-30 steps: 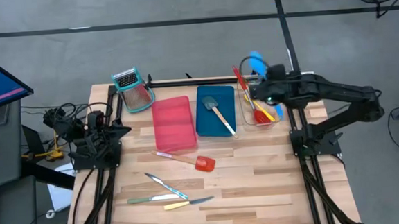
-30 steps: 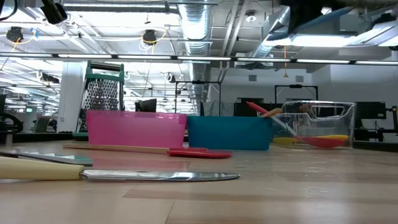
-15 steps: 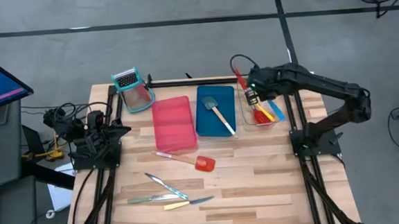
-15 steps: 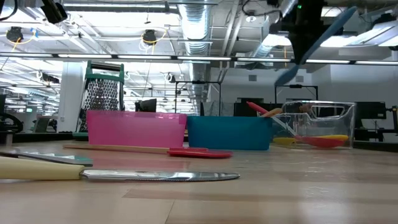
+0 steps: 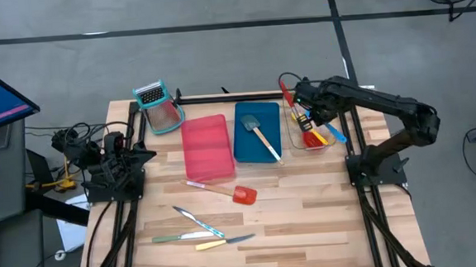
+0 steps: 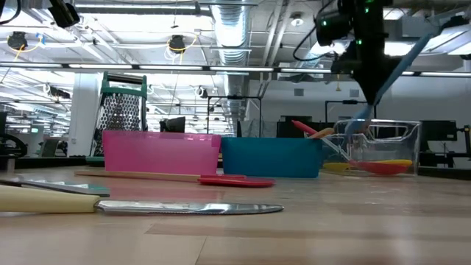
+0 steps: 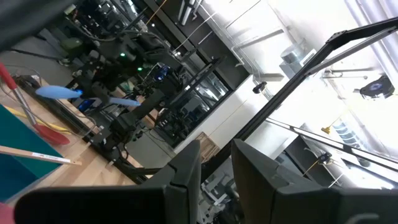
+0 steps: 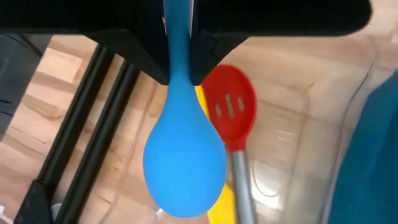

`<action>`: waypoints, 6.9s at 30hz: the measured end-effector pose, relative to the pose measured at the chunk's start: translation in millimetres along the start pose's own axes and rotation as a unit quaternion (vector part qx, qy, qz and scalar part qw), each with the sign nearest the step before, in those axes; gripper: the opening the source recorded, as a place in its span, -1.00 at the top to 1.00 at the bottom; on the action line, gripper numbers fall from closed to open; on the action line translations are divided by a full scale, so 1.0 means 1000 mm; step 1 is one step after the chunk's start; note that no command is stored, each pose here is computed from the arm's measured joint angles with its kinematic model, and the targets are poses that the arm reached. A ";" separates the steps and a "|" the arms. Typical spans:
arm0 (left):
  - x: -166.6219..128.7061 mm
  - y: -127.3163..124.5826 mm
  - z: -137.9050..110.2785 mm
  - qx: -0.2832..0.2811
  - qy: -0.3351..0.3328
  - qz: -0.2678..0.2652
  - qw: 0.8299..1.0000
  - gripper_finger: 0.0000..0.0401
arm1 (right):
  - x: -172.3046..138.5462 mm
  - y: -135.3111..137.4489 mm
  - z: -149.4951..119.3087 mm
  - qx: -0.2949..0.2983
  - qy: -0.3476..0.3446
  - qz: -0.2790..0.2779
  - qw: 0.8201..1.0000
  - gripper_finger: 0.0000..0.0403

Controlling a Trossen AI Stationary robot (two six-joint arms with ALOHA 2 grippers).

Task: Pick & Place Kitchen Items
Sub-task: Put the blue serving spoon into the transparent bin, then put the red spatula into the blue bin

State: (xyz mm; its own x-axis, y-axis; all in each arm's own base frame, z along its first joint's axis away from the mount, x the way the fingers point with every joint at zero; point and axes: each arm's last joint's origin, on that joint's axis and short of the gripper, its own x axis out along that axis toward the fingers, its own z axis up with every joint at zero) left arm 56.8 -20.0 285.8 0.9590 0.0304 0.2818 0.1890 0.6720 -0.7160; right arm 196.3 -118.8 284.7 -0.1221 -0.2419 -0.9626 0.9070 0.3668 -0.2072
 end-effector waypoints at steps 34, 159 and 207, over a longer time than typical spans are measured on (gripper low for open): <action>0.000 0.000 0.003 -0.007 -0.027 0.022 0.999 0.62 | 0.087 -0.008 0.014 0.017 -0.030 0.079 0.996 0.76; 0.034 -0.012 -0.052 -0.032 0.244 -0.099 0.964 0.30 | -0.043 0.270 -0.192 -0.340 -0.217 0.323 0.856 -0.18; 0.026 -0.016 -0.047 -0.020 0.284 -0.182 0.941 0.30 | 0.072 0.358 -0.091 -0.395 -0.138 0.200 0.886 0.21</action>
State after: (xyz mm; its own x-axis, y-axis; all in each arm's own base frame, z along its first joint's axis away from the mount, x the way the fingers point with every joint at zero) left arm 88.3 -64.7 274.2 0.7855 -0.6042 0.1336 0.5234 0.5335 -0.6645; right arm 475.5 76.9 125.4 0.3478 -0.1217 -0.9296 0.2771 0.9606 -0.0221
